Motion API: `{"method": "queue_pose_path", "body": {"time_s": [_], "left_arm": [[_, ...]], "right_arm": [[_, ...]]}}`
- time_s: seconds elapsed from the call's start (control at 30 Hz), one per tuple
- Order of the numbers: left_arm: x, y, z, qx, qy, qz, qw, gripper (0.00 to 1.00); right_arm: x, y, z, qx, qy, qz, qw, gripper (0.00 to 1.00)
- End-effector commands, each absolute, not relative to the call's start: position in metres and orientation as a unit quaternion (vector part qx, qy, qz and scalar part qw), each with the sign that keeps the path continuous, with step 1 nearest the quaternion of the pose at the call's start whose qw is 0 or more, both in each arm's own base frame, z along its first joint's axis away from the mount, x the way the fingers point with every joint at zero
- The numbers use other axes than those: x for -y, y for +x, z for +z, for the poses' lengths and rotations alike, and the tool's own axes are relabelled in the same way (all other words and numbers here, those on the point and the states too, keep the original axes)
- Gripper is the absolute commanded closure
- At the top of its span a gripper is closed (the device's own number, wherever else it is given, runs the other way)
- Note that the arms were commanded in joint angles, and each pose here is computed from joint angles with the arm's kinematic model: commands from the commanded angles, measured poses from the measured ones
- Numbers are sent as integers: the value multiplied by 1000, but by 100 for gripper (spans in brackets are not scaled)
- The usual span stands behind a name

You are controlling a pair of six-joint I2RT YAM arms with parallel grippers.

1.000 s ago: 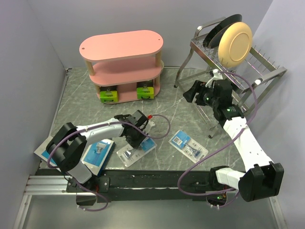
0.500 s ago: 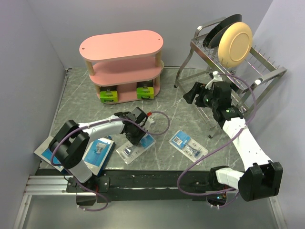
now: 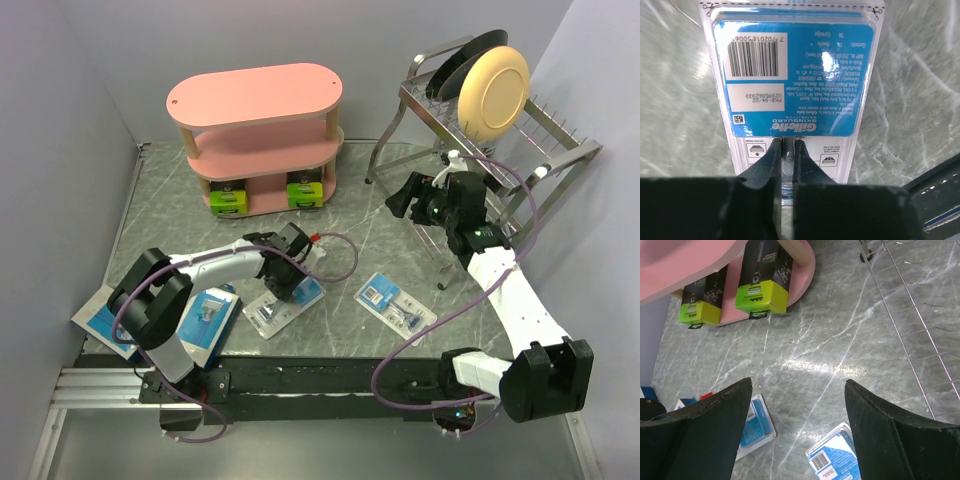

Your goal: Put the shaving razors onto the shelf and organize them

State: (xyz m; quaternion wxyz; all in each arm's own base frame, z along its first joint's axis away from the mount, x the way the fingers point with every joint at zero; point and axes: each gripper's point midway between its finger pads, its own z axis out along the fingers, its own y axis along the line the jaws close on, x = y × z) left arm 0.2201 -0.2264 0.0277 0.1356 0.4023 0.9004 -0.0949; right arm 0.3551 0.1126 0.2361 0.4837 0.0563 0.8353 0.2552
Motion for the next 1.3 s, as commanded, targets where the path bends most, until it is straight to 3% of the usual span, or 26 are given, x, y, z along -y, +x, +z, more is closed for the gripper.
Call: {"method": "queue_pose_path", "body": {"time_s": [0.0,0.2,0.4,0.67,0.87,1.27], "left_arm": [[245,245,81,-879,413,-116,207,98],[259,270,186,-845,398,-161,318,99],[254,315,325,-797,300,-180,492,99],[158,415,461,-749,99,-132,641,99],[106,445,504,-714,34,-80,694,99],[61,500,488,-723,-4,-43,690,99]], "right_arm": [[-109,360,256,-816,57,257,514,19],[-110,369,260,-817,54,256,514,19],[-110,376,261,-820,49,251,512,19],[-111,377,256,-826,49,247,505,19],[-109,376,250,-827,54,247,503,19],[-105,369,240,-829,66,243,500,18]]}}
